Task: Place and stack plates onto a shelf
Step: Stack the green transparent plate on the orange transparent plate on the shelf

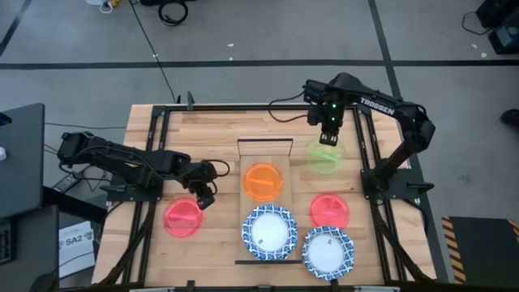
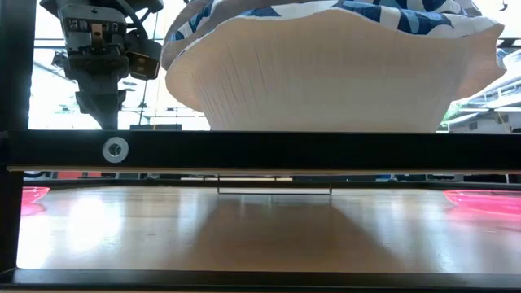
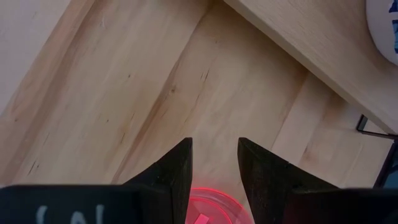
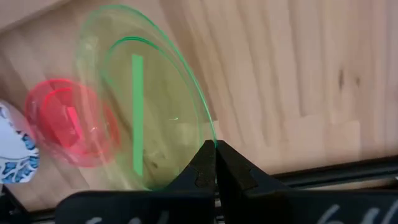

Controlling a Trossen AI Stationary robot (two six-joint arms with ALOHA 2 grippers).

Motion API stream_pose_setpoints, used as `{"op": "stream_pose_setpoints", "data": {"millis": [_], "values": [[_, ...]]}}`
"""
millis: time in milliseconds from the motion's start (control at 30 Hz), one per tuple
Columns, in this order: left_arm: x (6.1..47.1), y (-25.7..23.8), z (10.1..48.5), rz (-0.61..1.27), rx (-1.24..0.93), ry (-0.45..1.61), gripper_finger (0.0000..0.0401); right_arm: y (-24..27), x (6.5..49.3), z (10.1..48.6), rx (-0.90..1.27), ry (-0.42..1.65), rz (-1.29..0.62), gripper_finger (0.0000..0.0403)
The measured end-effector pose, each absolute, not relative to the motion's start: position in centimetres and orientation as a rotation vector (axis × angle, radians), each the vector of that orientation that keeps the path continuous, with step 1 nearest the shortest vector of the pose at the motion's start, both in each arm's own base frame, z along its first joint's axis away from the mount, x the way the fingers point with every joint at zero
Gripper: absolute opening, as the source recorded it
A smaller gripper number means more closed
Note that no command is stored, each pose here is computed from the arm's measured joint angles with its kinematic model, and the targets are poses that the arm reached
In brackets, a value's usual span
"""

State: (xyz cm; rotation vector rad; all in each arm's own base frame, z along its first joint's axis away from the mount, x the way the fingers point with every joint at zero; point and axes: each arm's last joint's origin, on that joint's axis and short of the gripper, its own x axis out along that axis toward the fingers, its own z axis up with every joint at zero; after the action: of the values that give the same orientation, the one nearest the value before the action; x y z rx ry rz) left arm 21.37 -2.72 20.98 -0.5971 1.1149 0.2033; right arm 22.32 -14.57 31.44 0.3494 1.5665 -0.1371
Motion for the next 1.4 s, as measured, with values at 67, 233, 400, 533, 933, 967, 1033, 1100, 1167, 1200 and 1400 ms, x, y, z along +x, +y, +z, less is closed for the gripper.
{"op": "stream_pose_setpoints", "data": {"millis": [67, 233, 400, 533, 933, 967, 1033, 1100, 1167, 1200, 1400], "values": [[21.4, -2.7, 21.0, 0.201, -0.598, 1.111, 0.0134, -14.0, 22.6, 31.4, 0.354, 1.569, -0.138, 0.0008], [21.5, -2.7, 21.1, 0.197, -0.600, 1.099, 0.0134, -12.8, 23.4, 31.5, 0.399, 1.560, -0.129, 0.0008], [21.6, -2.7, 21.1, 0.193, -0.602, 1.089, 0.0134, -11.5, 24.1, 31.5, 0.458, 1.552, -0.116, 0.0008], [21.6, -2.8, 21.1, 0.192, -0.602, 1.087, 0.0134, -10.4, 24.7, 31.5, 0.486, 1.551, -0.138, 0.0008], [21.8, -2.8, 21.2, 0.184, -0.604, 1.068, 0.0134, -8.5, 27.2, 31.5, 0.573, 1.389, -0.252, 0.0008], [21.8, -2.8, 21.2, 0.184, -0.604, 1.068, 0.0134, -8.4, 27.4, 31.6, 0.577, 1.372, -0.255, 0.0008], [21.8, -2.8, 21.2, 0.184, -0.604, 1.068, 0.0134, -8.1, 27.9, 31.6, 0.584, 1.339, -0.261, 0.0008], [21.8, -2.8, 21.2, 0.184, -0.604, 1.068, 0.0134, -7.9, 28.3, 31.7, 0.589, 1.302, -0.263, 0.0008], [21.8, -2.8, 21.2, 0.183, -0.602, 1.068, 0.0134, -7.6, 28.8, 31.8, 0.592, 1.266, -0.268, 0.0008], [21.8, -2.8, 21.2, 0.183, -0.602, 1.068, 0.0134, -7.5, 29.0, 31.8, 0.598, 1.246, -0.270, 0.0008], [21.8, -2.8, 21.2, 0.183, -0.603, 1.068, 0.0134, -6.7, 30.4, 31.3, 0.608, 1.142, -0.259, 0.0008]]}}
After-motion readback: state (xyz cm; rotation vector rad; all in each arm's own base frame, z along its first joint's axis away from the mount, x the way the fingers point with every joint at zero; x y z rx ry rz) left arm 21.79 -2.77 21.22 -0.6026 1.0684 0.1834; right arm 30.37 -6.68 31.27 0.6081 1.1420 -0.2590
